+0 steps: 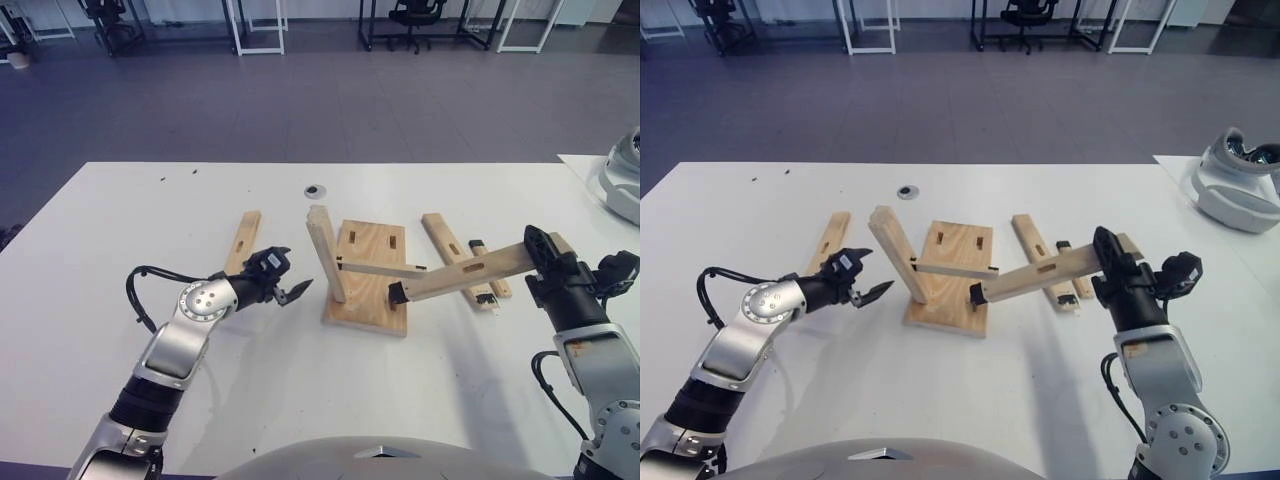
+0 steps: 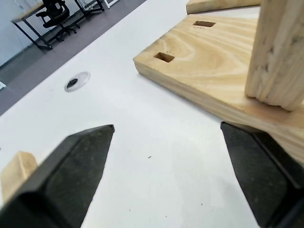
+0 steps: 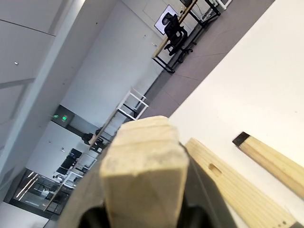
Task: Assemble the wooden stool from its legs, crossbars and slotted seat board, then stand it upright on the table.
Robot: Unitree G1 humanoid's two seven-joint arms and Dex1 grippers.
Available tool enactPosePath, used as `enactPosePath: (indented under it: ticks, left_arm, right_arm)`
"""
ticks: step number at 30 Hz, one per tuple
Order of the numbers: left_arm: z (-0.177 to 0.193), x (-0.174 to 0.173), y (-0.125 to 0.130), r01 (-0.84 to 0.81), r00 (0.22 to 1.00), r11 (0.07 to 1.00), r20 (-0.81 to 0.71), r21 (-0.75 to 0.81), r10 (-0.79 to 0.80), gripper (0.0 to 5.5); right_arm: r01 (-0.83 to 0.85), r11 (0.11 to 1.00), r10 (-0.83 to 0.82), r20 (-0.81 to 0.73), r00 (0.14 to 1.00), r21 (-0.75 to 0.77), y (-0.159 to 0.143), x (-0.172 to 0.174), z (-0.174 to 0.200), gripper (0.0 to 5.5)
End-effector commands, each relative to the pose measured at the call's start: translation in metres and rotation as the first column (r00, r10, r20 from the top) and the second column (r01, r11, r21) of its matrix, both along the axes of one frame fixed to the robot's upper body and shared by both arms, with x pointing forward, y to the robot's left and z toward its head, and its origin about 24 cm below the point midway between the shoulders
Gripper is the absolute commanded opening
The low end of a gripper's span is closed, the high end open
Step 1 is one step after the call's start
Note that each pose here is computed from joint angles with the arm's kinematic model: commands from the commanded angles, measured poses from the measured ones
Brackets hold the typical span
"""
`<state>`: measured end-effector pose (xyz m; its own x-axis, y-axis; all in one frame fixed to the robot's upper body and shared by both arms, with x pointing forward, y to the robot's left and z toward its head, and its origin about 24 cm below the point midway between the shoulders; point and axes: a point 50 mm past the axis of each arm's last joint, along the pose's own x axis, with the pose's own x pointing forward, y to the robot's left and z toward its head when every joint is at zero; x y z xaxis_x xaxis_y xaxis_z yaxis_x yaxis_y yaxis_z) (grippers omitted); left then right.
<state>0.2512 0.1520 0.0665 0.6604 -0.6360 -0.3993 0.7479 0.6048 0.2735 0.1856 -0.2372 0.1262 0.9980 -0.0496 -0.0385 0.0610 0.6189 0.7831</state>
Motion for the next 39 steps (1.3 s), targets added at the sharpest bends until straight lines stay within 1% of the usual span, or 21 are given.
enactPosePath:
  ticks: [1,3,5,7,12,18,19,23,26,32,33,36,37,39]
  left_arm:
    - [0.004,0.003,-0.012,0.006,1.000,1.000,0.011,0.000,-0.006,4.13]
    - [0.006,0.004,-0.016,0.004,1.000,1.000,0.014,-0.009,-0.004,4.13]
    - [0.010,0.005,-0.022,0.018,1.000,0.999,0.021,-0.030,-0.017,4.13]
    - [0.014,0.003,-0.032,0.046,0.999,0.997,0.020,-0.066,-0.045,4.13]
    - [0.021,-0.004,-0.061,0.138,0.990,0.981,-0.003,-0.136,-0.140,4.13]
    - [0.026,-0.008,-0.071,0.168,0.985,0.971,-0.013,-0.167,-0.173,4.13]
    - [0.026,-0.009,-0.073,0.174,0.984,0.970,-0.012,-0.171,-0.179,4.13]
    - [0.027,-0.009,-0.075,0.184,0.982,0.967,-0.016,-0.176,-0.190,4.13]
    - [0.028,-0.008,-0.077,0.187,0.981,0.967,-0.013,-0.171,-0.192,4.13]
    - [0.028,-0.008,-0.077,0.182,0.982,0.969,-0.016,-0.169,-0.188,4.13]
    - [0.028,-0.008,-0.077,0.182,0.982,0.969,-0.016,-0.168,-0.188,4.13]
    - [0.030,-0.008,-0.078,0.186,0.982,0.969,-0.010,-0.165,-0.190,4.13]
    - [0.031,-0.009,-0.080,0.190,0.981,0.968,-0.005,-0.165,-0.193,4.13]
    - [0.034,-0.010,-0.084,0.201,0.979,0.965,0.002,-0.168,-0.204,4.13]
  right_arm:
    - [-0.007,0.998,0.003,-0.057,0.998,-0.057,0.006,-0.003,-0.002,0.99]
    - [0.021,0.997,-0.028,-0.085,0.996,-0.075,0.006,-0.003,-0.002,0.99]
    - [0.057,0.991,-0.071,-0.112,0.991,-0.123,0.007,-0.003,-0.001,0.99]
    - [0.046,0.969,-0.078,-0.123,0.989,-0.242,0.011,-0.001,0.005,0.99]
    - [0.007,0.874,-0.053,-0.081,0.995,-0.486,0.031,0.014,0.024,1.00]
    - [-0.082,0.756,-0.001,-0.126,0.992,-0.650,0.040,0.014,0.009,1.00]
    - [-0.095,0.745,0.011,-0.131,0.991,-0.660,0.042,0.012,0.005,1.00]
    - [-0.134,0.763,0.048,-0.151,0.987,-0.632,0.044,0.004,-0.010,1.01]
    - [-0.139,0.749,0.073,-0.129,0.989,-0.648,0.047,0.003,-0.011,1.01]
    - [-0.092,0.804,0.052,-0.085,0.995,-0.588,0.039,0.006,-0.011,1.01]
    - [-0.094,0.799,0.054,-0.085,0.995,-0.594,0.037,0.007,-0.011,1.01]
    - [-0.169,0.731,0.131,-0.106,0.986,-0.661,0.045,0.007,-0.011,1.01]
    - [-0.197,0.703,0.157,-0.121,0.980,-0.683,0.049,0.007,-0.012,1.39]
    - [-0.241,0.681,0.191,-0.150,0.970,-0.692,0.052,0.006,-0.014,1.73]
